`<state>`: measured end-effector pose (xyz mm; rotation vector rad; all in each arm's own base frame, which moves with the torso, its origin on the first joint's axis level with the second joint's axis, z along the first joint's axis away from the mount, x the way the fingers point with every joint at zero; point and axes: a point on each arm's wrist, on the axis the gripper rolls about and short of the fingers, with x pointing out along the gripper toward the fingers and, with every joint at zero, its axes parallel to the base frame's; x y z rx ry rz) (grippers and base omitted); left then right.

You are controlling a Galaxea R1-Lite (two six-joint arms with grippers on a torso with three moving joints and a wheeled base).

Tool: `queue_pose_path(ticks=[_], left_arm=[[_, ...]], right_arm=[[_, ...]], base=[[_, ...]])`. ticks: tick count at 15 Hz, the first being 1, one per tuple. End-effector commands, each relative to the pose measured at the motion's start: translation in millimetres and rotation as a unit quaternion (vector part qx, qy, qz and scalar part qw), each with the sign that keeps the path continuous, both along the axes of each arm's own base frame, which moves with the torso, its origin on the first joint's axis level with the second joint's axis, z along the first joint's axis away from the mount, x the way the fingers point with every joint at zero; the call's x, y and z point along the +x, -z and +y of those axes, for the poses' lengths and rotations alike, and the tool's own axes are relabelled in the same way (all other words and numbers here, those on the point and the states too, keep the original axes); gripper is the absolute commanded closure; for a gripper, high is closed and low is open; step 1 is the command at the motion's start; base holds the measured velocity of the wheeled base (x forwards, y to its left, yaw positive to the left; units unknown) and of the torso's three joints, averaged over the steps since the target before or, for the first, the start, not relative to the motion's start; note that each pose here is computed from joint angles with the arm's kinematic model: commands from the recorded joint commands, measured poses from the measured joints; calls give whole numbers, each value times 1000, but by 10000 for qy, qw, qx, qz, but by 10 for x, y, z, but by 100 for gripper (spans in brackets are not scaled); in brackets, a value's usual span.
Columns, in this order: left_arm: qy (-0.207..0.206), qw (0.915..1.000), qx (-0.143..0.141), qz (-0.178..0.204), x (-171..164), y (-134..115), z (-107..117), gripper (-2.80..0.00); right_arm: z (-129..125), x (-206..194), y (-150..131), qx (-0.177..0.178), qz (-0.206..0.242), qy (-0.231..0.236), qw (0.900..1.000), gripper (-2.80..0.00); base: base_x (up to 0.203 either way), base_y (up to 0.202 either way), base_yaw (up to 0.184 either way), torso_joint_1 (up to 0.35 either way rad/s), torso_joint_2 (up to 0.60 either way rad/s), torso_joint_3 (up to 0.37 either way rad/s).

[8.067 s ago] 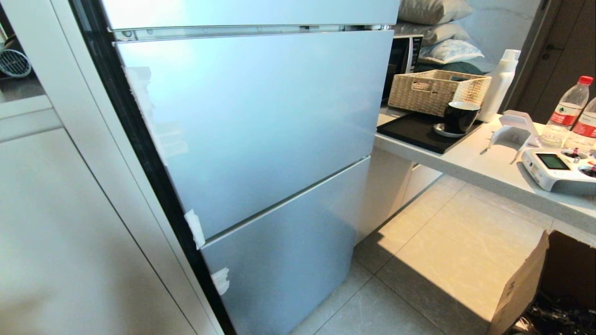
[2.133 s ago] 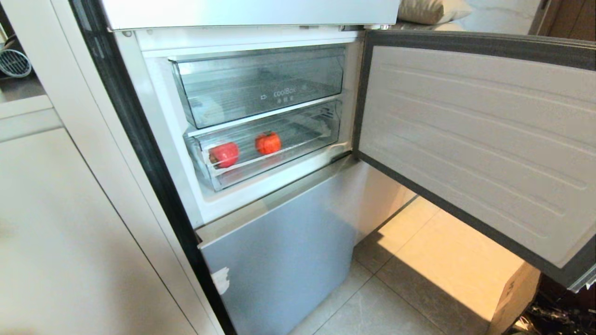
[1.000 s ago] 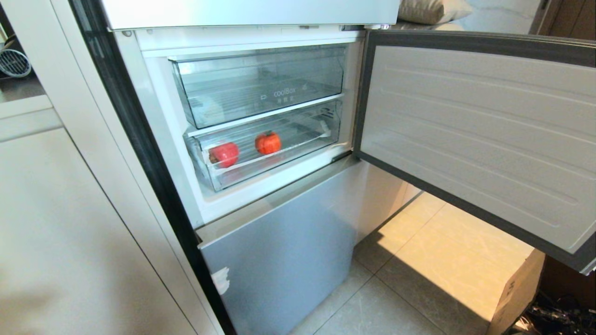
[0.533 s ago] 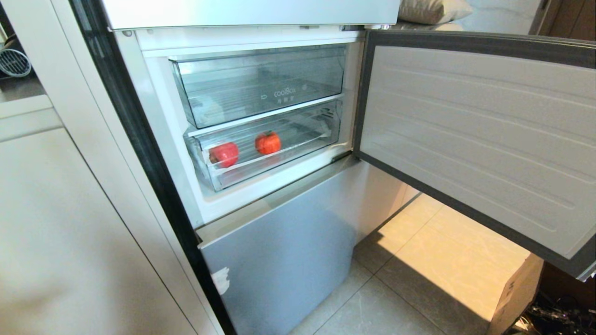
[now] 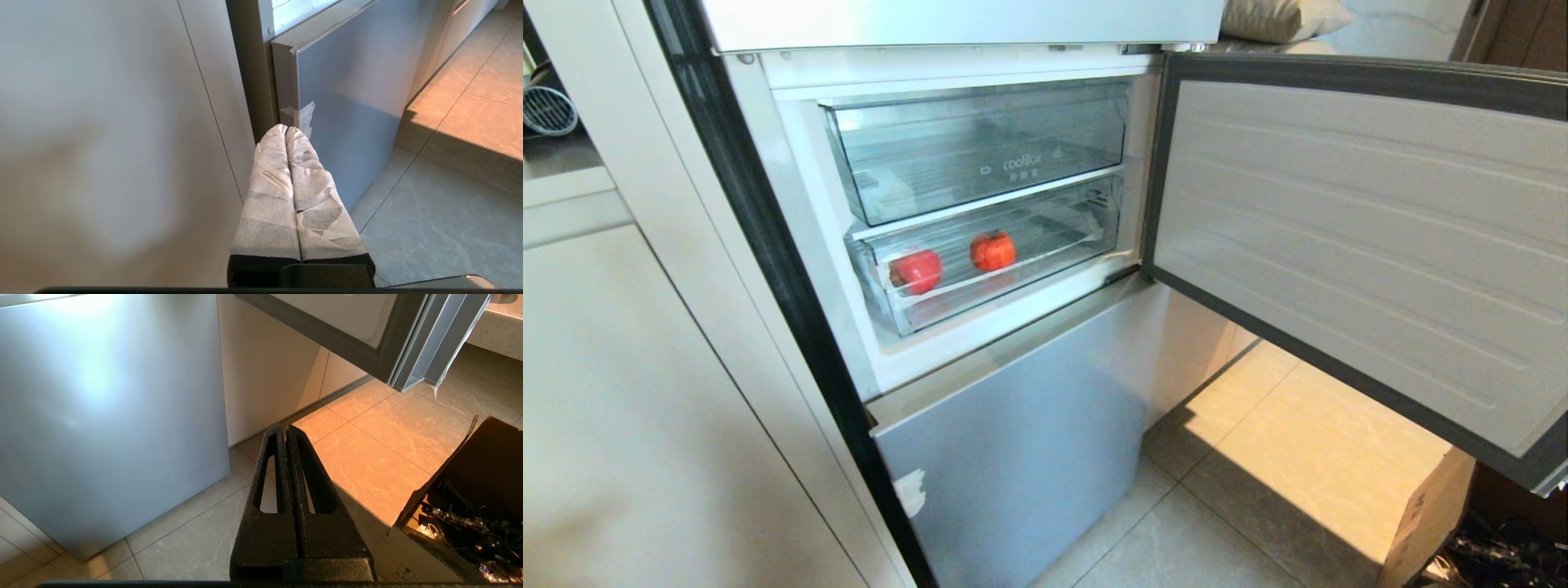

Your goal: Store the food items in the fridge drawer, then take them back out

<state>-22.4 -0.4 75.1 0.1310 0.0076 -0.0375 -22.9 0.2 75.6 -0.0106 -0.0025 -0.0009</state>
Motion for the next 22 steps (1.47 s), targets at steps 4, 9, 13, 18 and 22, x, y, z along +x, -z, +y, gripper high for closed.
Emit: queue_pose_path(ticks=[4,9,13,18,22], left_arm=[[-8,10000,-14,4,-2,3,0,0],[-111,9994,-342,-3,-1,0,5,0],[-141,9987,-486,-8,-1,-1,6,0],[-142,9987,-493,-8,-1,-1,6,0],[-142,9987,-498,-8,-1,-1,6,0]], right_arm=[[1,1,-1,-31,5,-15,10000,0],[0,-25,-227,-54,-1107,-2,9938,0],[21,-39,-80,-582,64,-471,9972,0],[21,-63,-79,124,267,-483,9984,0],[12,-31,-58,342,91,-284,9990,0]], base=[[0,0,0,0,0,0],[0,0,0,0,0,0],[0,0,0,0,0,0],[0,0,0,0,0,0],[0,0,0,0,0,0]])
